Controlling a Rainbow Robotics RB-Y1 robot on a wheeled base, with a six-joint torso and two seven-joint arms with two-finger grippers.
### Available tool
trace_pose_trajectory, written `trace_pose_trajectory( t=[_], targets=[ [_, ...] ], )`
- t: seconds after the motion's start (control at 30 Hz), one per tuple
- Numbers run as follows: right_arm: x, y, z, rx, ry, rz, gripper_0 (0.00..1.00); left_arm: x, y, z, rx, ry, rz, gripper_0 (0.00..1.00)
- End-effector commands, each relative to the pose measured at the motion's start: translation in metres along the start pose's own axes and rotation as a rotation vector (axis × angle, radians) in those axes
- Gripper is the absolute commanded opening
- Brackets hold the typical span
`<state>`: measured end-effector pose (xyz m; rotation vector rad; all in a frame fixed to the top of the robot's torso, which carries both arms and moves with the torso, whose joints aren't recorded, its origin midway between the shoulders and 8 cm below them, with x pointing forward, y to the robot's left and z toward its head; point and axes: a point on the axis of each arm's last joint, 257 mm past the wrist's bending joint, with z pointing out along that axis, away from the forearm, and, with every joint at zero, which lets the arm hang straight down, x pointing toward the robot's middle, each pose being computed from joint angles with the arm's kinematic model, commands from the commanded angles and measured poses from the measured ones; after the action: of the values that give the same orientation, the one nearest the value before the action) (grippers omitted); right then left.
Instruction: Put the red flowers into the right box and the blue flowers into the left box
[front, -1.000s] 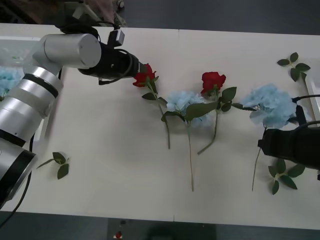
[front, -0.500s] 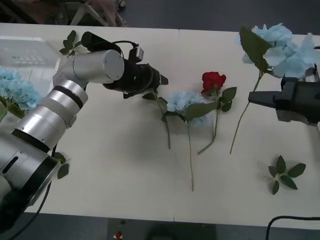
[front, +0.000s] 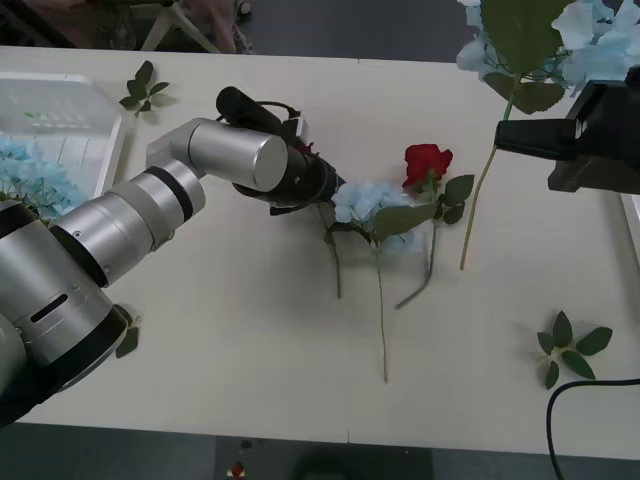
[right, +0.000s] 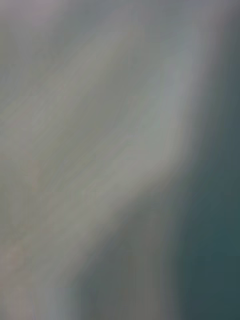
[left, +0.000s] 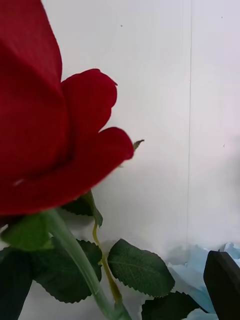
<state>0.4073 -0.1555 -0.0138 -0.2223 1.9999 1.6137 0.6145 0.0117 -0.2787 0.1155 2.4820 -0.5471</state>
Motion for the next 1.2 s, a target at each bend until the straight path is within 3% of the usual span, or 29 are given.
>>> trace_pose_trajectory(
  t=[0.03,0.2,0.47,0.83,1.2],
  targets=[
    [-0.002,0.022,-0.005,-0.039,0.012,-0.028,0.0,-0.01,-0.005,-0.004,0.001,-0.023,0.013,1.0],
    [0.006,0.024,-0.009,-0.038,0.044,-0.068,0.0,-0.025,-0.003,-0.011,0.008,-0.057,0.02,1.0],
    [0.012,0.026,-0.014,-0.042,0.066,-0.122,0.0,-0.064,-0.023,-0.08,0.14,-0.119,0.026,1.0],
    [0.013,0.026,-0.013,-0.044,0.07,-0.125,0.0,-0.016,-0.031,-0.18,0.408,-0.229,0.112,1.0],
    [0.013,0.026,-0.013,-0.044,0.07,-0.125,0.0,0.017,-0.125,-0.24,0.747,-0.273,0.169,1.0]
  ],
)
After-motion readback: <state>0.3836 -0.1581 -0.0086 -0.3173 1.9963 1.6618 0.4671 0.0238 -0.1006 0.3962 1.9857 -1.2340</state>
